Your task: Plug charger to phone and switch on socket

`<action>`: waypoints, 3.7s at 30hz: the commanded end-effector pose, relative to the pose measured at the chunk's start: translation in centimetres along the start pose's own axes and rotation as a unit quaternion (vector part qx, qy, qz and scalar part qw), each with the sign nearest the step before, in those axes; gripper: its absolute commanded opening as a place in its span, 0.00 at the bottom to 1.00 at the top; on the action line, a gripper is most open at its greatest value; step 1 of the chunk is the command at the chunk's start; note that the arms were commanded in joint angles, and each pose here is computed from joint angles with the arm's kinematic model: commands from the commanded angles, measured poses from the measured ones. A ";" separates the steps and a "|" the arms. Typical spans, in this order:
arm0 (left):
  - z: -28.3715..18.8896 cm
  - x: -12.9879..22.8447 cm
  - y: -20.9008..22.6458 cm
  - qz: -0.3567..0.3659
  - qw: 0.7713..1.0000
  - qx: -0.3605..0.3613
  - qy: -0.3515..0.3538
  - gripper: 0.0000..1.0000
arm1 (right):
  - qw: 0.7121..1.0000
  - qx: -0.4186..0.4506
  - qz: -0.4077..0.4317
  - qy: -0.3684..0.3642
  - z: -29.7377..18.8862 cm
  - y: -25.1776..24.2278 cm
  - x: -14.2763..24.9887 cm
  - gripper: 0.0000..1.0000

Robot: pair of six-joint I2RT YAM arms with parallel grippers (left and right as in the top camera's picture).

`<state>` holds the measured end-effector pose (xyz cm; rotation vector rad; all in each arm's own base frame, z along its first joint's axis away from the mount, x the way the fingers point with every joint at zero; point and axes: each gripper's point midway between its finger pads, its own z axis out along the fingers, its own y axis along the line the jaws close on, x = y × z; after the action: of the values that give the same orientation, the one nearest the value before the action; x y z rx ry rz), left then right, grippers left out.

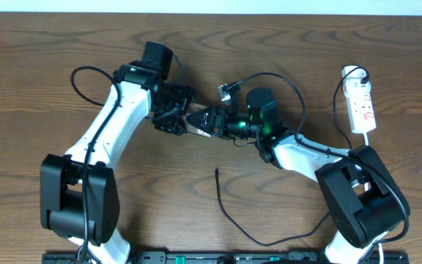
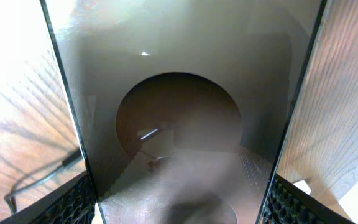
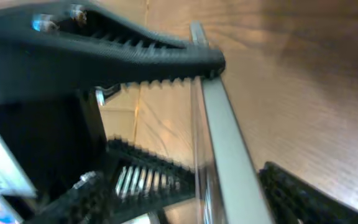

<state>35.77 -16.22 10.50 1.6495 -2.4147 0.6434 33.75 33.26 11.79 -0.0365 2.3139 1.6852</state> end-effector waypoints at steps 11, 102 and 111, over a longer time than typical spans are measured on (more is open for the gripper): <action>-1.0 2.4 -1.4 0.004 0.999 0.030 0.035 0.08 | 1.000 0.000 -0.006 -0.005 0.2 0.4 -0.2 0.01; -9.3 1.1 -13.0 0.336 0.876 0.340 0.063 0.88 | 0.872 -0.238 0.340 -0.261 -2.5 9.5 -9.8 0.02; -9.3 0.8 -13.1 0.333 0.878 0.339 0.053 0.73 | 0.872 -0.238 0.341 -0.259 -2.2 9.7 -9.4 0.02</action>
<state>46.16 -17.35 21.01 0.8139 -2.7733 1.7627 40.57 32.81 22.58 1.1131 1.5743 2.1586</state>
